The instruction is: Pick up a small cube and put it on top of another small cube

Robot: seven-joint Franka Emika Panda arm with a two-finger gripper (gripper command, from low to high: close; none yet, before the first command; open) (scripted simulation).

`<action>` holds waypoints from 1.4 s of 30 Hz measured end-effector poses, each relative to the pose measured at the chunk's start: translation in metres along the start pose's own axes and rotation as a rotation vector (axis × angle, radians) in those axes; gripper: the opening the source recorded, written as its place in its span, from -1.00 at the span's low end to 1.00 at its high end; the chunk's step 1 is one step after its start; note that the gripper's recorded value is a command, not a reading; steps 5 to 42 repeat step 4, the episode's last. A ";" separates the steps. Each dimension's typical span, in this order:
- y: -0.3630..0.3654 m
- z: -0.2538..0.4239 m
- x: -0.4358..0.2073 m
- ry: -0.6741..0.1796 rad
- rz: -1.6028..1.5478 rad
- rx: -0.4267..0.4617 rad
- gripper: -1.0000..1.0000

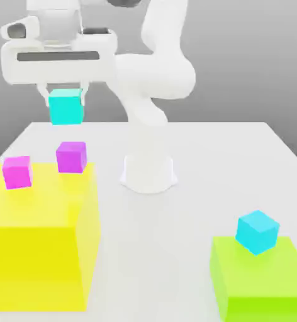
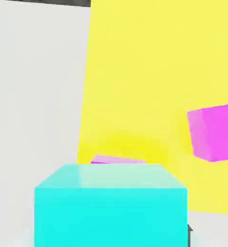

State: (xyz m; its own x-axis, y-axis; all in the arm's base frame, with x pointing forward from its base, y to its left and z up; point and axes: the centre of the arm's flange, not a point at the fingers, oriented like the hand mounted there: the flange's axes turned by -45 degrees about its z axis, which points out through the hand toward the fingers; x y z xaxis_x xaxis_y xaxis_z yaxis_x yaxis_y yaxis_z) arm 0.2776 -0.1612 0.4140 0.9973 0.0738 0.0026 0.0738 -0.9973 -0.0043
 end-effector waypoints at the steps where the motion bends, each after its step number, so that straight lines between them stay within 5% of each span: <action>1: 0.000 0.013 -0.001 -0.001 0.001 0.000 1.00; 42: 0.000 0.013 -0.001 -0.001 0.001 0.000 1.00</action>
